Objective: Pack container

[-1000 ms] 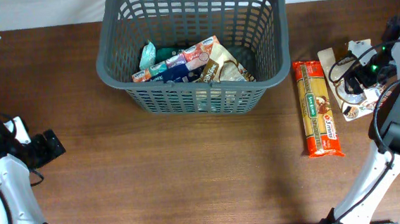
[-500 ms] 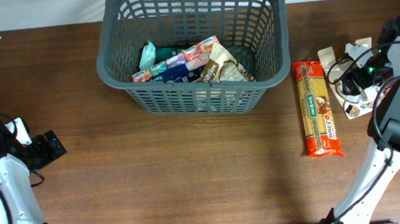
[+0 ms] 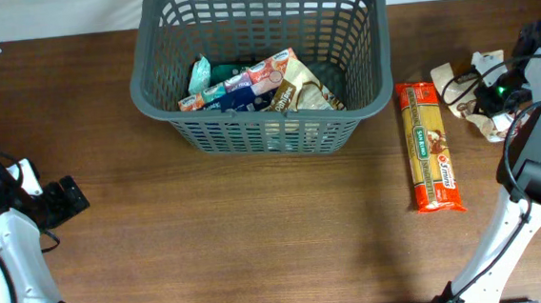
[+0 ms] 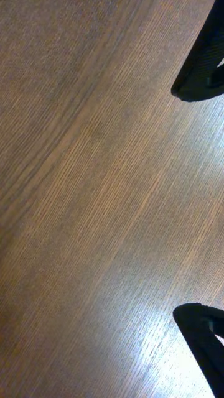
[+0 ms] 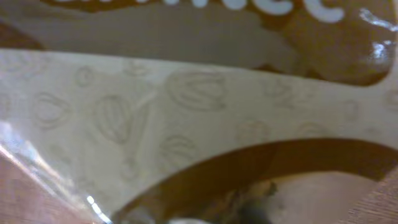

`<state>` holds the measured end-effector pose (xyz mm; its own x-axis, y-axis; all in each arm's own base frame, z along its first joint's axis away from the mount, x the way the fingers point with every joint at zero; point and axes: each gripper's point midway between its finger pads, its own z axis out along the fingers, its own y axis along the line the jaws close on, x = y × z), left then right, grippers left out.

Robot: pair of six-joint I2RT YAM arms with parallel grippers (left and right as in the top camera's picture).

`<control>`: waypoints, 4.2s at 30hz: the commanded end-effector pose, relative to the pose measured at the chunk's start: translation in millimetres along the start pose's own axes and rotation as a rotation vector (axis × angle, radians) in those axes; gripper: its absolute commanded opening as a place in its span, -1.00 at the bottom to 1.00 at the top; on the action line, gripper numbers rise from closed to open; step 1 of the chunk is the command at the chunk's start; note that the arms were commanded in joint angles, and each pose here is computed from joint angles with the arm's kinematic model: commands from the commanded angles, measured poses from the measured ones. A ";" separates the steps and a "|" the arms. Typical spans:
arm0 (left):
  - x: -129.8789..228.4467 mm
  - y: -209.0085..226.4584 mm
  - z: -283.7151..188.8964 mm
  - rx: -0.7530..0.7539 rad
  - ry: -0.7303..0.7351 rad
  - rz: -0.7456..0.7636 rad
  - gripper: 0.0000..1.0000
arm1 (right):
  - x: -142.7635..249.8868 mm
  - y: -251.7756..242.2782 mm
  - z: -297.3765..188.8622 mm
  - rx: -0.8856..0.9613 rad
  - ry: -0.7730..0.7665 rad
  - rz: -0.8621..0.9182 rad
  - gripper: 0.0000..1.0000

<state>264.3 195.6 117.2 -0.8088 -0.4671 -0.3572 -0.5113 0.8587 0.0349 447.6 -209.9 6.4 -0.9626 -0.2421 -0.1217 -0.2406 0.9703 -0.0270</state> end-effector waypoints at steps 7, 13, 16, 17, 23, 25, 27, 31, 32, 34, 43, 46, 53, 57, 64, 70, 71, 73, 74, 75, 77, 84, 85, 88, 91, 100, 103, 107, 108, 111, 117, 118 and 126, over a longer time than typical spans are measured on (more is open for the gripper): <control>3.3 0.6 4.0 0.003 0.013 -0.018 0.99 | -112.6 -12.8 -166.4 -0.043 -0.534 0.301 -0.92; 3.4 0.6 4.0 0.003 0.013 -0.018 0.99 | -170.6 58.0 -352.2 -0.128 -1.002 0.047 -0.92; 3.3 0.6 4.0 0.003 0.013 -0.018 0.98 | -182.1 121.1 -421.0 -0.143 -1.164 -0.132 -0.92; 3.3 0.6 4.0 0.003 0.013 -0.018 0.99 | -184.0 141.6 -434.7 -0.152 -1.198 -0.189 -0.92; 4.1 0.6 4.0 0.003 0.016 -0.018 0.99 | -189.5 298.8 -463.4 -0.342 -1.284 -0.610 -0.93; 4.2 0.7 4.0 0.003 0.016 -0.018 0.99 | -190.4 342.0 -448.6 -0.393 -1.245 -0.705 -0.93; 4.2 0.7 4.0 0.003 0.016 -0.018 0.99 | -190.0 376.7 -427.6 -0.420 -1.186 -0.783 -0.93; 4.2 0.8 4.0 0.003 0.016 -0.018 0.99 | -190.0 415.7 -365.9 -0.391 -0.992 -0.840 -0.93; 4.2 0.7 4.0 0.003 0.016 -0.018 0.98 | -189.3 420.1 -347.4 -0.379 -0.934 -0.846 -0.93; 4.3 1.3 4.0 0.000 0.016 -0.018 0.99 | -186.4 424.0 -309.3 -0.376 -0.816 -0.837 -0.93; 3.3 1.4 4.0 0.000 0.013 -0.018 0.99 | -163.5 425.9 -238.5 -0.453 -0.574 -0.786 0.98; 2.2 1.3 4.0 0.000 0.008 -0.018 0.99 | -168.4 422.5 -245.1 -0.419 -0.599 -0.789 0.98; 1.2 1.4 4.0 -0.001 0.004 -0.018 0.98 | -190.1 392.6 -307.0 -0.196 -0.749 -0.695 0.98; 0.5 1.6 4.0 -0.001 0.001 -0.018 0.99 | -197.1 334.8 -369.6 0.049 -0.874 -0.400 0.98; -1.4 1.0 4.0 0.003 -0.006 -0.018 0.98 | -135.1 181.9 -372.1 0.114 -0.747 0.274 0.98; -1.2 1.0 4.0 0.002 -0.006 -0.018 0.99 | -86.1 115.9 -310.9 0.066 -0.480 0.514 0.98; -1.2 1.0 4.0 0.002 -0.006 -0.018 0.99 | -82.2 110.4 -299.9 0.056 -0.442 0.530 0.98; -1.1 0.9 4.0 0.003 -0.005 -0.018 0.99 | -73.8 104.0 -274.4 0.045 -0.349 0.548 0.98; -1.2 0.3 4.0 0.006 -0.006 -0.018 0.99 | -69.9 104.5 -260.3 0.037 -0.297 0.536 0.98; -1.4 -0.3 4.0 0.010 -0.007 -0.018 0.98 | -65.4 106.3 -245.2 0.028 -0.241 0.519 0.98; -1.4 -0.3 4.0 0.010 -0.007 -0.018 0.99 | -54.9 115.7 -213.7 0.001 -0.121 0.476 0.98; -1.5 -0.3 4.0 0.010 -0.007 -0.018 0.99 | -19.9 161.9 -148.0 -0.072 0.169 0.361 0.98; -1.4 -0.3 4.0 0.010 -0.007 -0.018 0.99 | -14.3 166.8 -142.9 -0.078 0.199 0.355 0.98; -1.3 -0.3 4.0 0.010 -0.006 -0.018 0.99 | 4.3 176.7 -127.5 -0.102 0.286 0.310 0.98; -1.3 -0.3 4.0 0.010 -0.006 -0.018 0.99 | 25.8 182.8 -112.0 -0.130 0.378 0.280 0.98; -2.3 -0.2 4.0 0.009 -0.011 -0.018 0.99 | 60.6 177.3 -73.3 -0.131 0.487 0.256 0.98; -2.2 -0.2 4.0 0.009 -0.010 -0.018 0.99 | 64.1 175.0 -63.1 -0.133 0.485 0.258 0.98; -2.3 -0.2 4.0 0.010 -0.011 -0.018 0.99 | 51.2 168.2 -44.5 -0.108 0.409 0.272 0.98; -2.3 -0.2 4.0 0.010 -0.011 -0.018 0.99 | 45.8 165.7 -39.5 -0.098 0.381 0.280 0.98; -2.5 -1.4 4.0 0.017 -0.011 -0.018 0.99 | 26.3 158.1 -28.9 -0.072 0.290 0.276 0.98; -2.3 -1.4 4.0 0.016 -0.011 -0.017 0.99 | -5.9 147.1 -19.1 -0.033 0.151 0.267 0.97; -2.3 -1.4 4.0 0.016 -0.011 -0.017 0.99 | -7.2 146.4 -17.1 -0.031 0.143 0.267 0.98; -2.4 -1.4 4.0 0.016 -0.011 -0.017 0.99 | 12.0 154.1 2.4 -0.045 0.190 0.269 0.98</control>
<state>269.2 197.6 119.2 -0.8019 -0.4620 -0.3787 -0.5096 0.8599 0.0301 409.9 -67.2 -0.2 -0.9985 0.0215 0.0509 0.0226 0.9995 0.0204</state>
